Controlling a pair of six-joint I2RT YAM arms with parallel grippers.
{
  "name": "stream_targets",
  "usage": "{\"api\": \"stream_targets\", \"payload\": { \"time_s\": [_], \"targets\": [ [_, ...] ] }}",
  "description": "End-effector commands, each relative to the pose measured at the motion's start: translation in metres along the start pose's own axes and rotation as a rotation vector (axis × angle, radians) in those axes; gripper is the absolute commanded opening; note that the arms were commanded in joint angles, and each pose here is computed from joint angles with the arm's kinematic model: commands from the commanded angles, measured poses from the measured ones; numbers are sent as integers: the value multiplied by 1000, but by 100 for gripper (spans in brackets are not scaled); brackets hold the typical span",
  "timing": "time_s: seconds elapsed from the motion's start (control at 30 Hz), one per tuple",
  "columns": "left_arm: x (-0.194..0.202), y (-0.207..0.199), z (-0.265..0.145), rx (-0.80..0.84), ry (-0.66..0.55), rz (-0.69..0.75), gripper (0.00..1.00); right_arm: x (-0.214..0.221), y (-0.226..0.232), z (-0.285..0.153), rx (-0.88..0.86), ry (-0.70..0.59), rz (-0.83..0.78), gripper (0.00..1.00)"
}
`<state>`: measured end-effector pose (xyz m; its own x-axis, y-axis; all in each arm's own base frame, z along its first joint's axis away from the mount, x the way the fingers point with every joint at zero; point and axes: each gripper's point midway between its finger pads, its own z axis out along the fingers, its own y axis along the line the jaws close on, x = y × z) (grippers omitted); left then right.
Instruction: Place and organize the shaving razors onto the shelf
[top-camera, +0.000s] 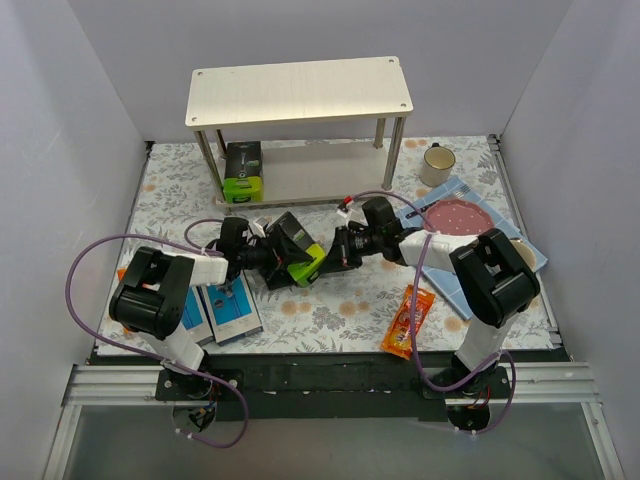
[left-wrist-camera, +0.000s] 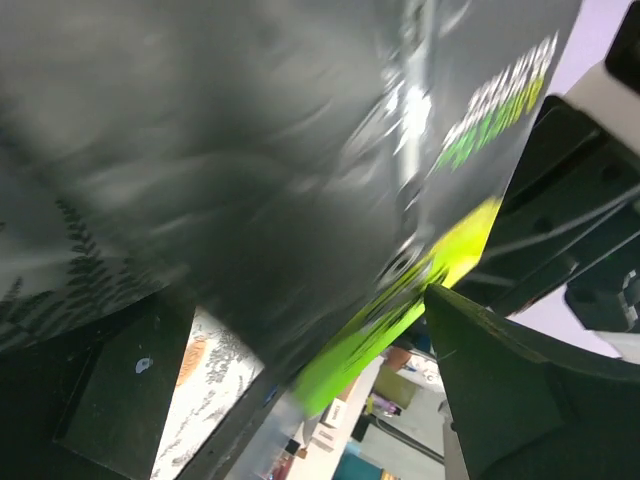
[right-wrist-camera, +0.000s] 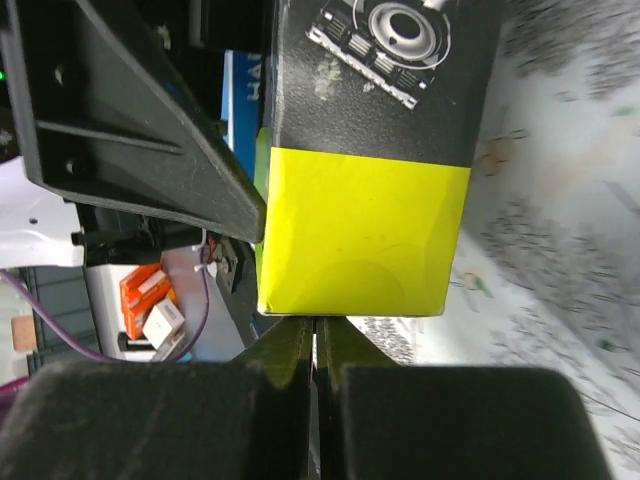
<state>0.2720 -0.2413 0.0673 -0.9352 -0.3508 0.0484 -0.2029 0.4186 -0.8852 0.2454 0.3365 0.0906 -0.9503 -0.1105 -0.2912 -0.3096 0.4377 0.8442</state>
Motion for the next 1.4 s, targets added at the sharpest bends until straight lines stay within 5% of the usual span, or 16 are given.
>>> {"api": "stream_targets", "payload": {
  "time_s": [0.0, 0.1, 0.37, 0.7, 1.37],
  "targets": [
    [2, -33, -6, 100, 18, 54, 98, -1, 38, 13, -85, 10, -64, 1],
    [6, -38, -11, 116, 24, 91, 92, 8, 38, 21, -77, 31, -66, 1],
    [9, -62, -33, 135, -11, 365, 46, 7, 40, 26, -47, 27, -136, 1],
    [-18, -92, -48, 166, -92, 470, 43, -5, 76, 30, -105, -22, -301, 1],
    [-73, -108, -29, 134, -168, 506, 51, -72, 74, 52, -81, -142, -300, 1]
  ]
}}
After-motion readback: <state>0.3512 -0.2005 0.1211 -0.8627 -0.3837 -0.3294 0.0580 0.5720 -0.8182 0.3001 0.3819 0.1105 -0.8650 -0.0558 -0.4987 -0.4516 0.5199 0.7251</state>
